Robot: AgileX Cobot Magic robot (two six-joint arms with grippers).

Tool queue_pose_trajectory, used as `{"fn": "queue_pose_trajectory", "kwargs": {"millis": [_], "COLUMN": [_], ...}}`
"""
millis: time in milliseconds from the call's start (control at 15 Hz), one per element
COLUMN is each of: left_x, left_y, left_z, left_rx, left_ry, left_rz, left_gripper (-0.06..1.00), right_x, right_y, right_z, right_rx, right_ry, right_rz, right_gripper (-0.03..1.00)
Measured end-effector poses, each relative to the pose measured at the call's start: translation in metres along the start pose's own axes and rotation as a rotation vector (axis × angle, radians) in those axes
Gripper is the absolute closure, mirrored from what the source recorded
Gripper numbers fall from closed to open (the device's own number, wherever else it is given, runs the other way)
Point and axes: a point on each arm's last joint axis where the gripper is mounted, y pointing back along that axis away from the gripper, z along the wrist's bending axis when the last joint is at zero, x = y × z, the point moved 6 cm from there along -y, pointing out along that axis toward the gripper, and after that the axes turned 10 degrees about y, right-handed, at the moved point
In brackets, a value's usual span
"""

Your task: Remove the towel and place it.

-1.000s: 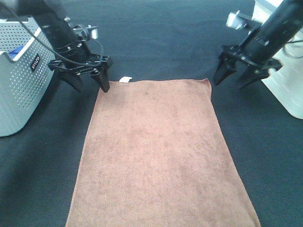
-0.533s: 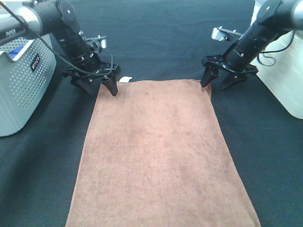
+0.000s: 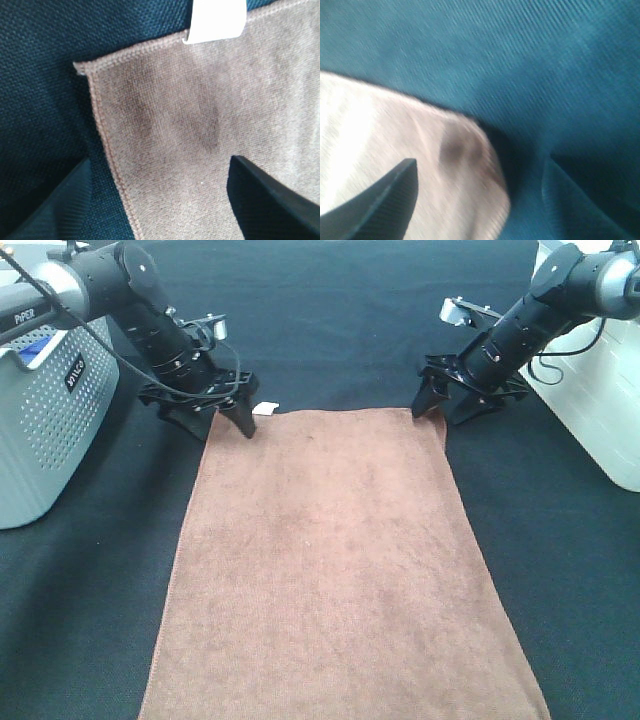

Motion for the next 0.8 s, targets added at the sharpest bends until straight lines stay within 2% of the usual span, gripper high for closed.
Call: {"fn": "queue_pose_trajectory", "kwargs": {"millis": [67,133,267,400,467,533,600,667,733,800], "left_x": [0.001,0.002,0.002,0.002,0.002,0.001,0.0,0.0,0.0,0.0], "left_y": [-0.008,-0.012,-0.015,-0.017,-0.018,-0.018,-0.019,-0.019,-0.019,-0.019], "left_z": [-0.012,-0.019,-0.025,-0.023,-0.019,-0.014,-0.011,-0.008,-0.008,-0.008], "left_rx": [0.077,0.095,0.109,0.093,0.066,0.036,0.01,-0.006,-0.016,-0.03], "left_ry": [0.015,0.012,0.01,0.002,-0.011,-0.027,-0.04,-0.053,-0.063,-0.075], "left_rz": [0.002,-0.003,-0.009,-0.011,-0.014,-0.021,-0.024,-0.027,-0.027,-0.027], "left_gripper": [0.24,0.25,0.28,0.36,0.5,0.57,0.78,0.9,0.92,0.93], "right_x": [-0.003,-0.004,-0.006,-0.005,-0.005,-0.005,-0.006,-0.006,-0.007,-0.007], "right_y": [-0.011,-0.015,-0.017,-0.018,-0.018,-0.018,-0.018,-0.018,-0.017,-0.016], "right_z": [0.013,0.019,0.023,0.018,0.016,0.013,0.011,0.01,0.009,0.009], "right_rx": [0.005,0.011,0.025,0.052,0.071,0.088,0.101,0.111,0.114,0.115], "right_ry": [0.045,0.068,0.095,0.117,0.129,0.143,0.147,0.153,0.156,0.158], "right_rz": [-0.01,-0.01,-0.009,-0.003,-0.002,-0.002,-0.004,-0.007,-0.009,-0.009], "right_gripper": [0.28,0.28,0.3,0.43,0.54,0.65,0.76,0.86,0.95,0.96]}}
